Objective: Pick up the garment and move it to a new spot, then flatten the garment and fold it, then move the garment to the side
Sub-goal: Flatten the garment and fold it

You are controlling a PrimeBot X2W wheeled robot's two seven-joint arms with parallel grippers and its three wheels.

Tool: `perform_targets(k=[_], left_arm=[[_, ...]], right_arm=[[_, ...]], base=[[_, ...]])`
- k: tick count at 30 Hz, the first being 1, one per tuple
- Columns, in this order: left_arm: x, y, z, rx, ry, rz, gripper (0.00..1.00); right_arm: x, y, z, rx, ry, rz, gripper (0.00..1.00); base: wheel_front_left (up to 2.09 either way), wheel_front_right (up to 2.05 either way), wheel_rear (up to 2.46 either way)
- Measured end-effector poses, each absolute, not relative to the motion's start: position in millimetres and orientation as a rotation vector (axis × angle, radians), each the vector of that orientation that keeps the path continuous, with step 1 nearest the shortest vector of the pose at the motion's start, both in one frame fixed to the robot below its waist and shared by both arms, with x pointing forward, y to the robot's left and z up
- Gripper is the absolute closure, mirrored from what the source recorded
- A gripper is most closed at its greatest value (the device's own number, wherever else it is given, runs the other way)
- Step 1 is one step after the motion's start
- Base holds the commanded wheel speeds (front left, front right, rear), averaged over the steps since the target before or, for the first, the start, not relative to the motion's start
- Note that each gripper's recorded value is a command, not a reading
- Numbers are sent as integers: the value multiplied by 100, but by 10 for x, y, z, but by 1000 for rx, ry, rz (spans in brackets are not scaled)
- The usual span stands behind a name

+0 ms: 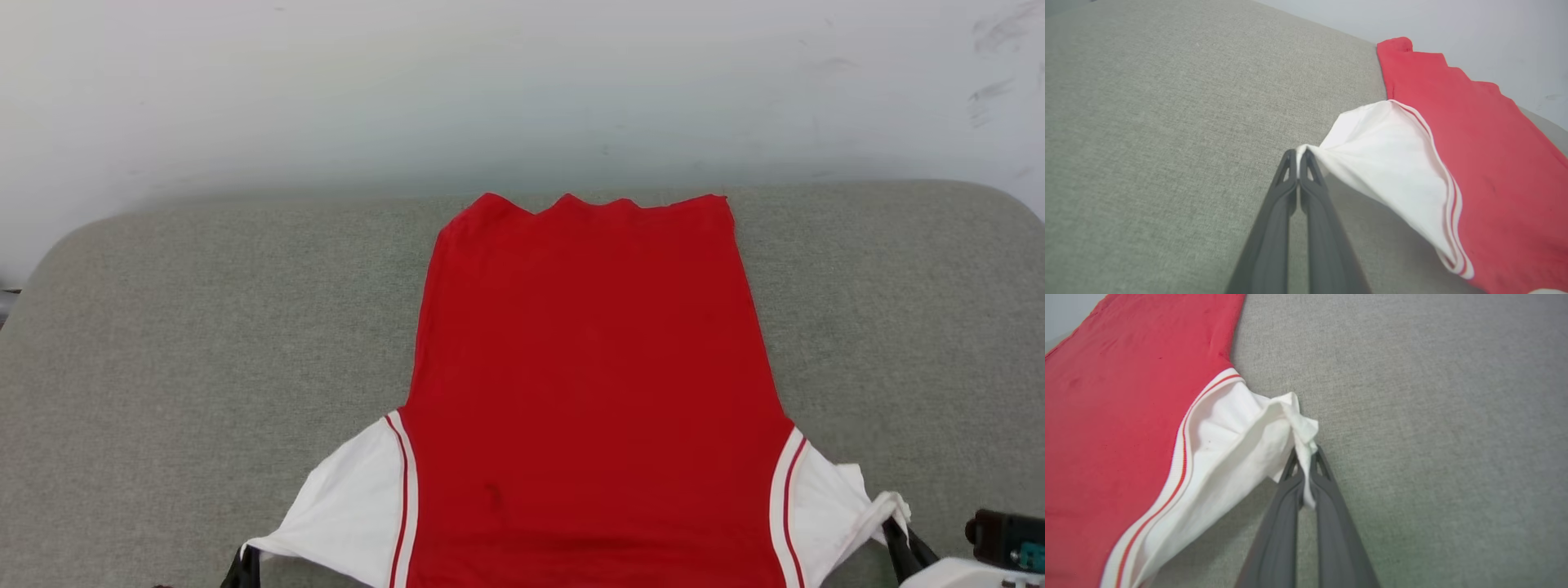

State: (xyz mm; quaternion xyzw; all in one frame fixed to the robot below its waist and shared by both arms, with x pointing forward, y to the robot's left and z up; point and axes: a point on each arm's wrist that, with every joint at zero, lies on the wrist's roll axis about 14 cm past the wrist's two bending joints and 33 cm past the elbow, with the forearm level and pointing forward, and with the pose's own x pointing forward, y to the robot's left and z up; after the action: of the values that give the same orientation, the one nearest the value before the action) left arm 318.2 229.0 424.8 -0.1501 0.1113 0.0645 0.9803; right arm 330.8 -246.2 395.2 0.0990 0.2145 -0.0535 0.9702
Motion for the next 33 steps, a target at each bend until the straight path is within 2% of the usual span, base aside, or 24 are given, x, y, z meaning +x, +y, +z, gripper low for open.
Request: perform_targets(k=[4,5,6,7,8,13,18,22,23,24,26,27,33], left_arm=[[3076,2279,4322,-316,214,140,100],[3082,2255,4353,-316,209,133,100],[3095,2223,4384,-316,204,122,100],[3103,2196,4395,-319,208,113,100],[3108,2164,4400,-322,213,104,100],[3178,2070,4451,-320,211,68,100],[3361,1968,4563,-314,177,23,100],[3541,1900,4617,-313,158,-6,100],[3583,1886,4623,-312,154,-13,100],[3694,1870,4630,-308,143,-27,100],[3758,1846,4642,-304,133,-37,100],[3831,1850,4635,-296,132,-40,100],[3974,1863,4557,-297,143,-41,100]], right_arm=[[3132,-2441,3952,167,462,-112,100],[3112,-2424,3953,165,471,-111,93],[3107,-2417,3967,155,474,-110,60],[3114,-2408,3980,147,478,-107,22],[3133,-2384,3996,150,482,-102,0],[3411,-2292,4220,139,416,-70,0],[3900,-2338,4506,136,328,-68,0],[4433,-2332,4743,136,272,-51,0],[4556,-2304,4749,140,283,-41,0],[4879,-2213,4677,156,355,-13,0],[5094,-2156,4649,158,400,8,0],[5348,-2089,4518,151,505,30,0],[5879,-1941,4432,114,611,65,0]], base=[[0,0,0],[0,0,0],[0,0,0],[0,0,0],[0,0,0],[0,0,0],[0,0,0],[0,0,0],[0,0,0],[0,0,0],[0,0,0],[0,0,0],[0,0,0]])
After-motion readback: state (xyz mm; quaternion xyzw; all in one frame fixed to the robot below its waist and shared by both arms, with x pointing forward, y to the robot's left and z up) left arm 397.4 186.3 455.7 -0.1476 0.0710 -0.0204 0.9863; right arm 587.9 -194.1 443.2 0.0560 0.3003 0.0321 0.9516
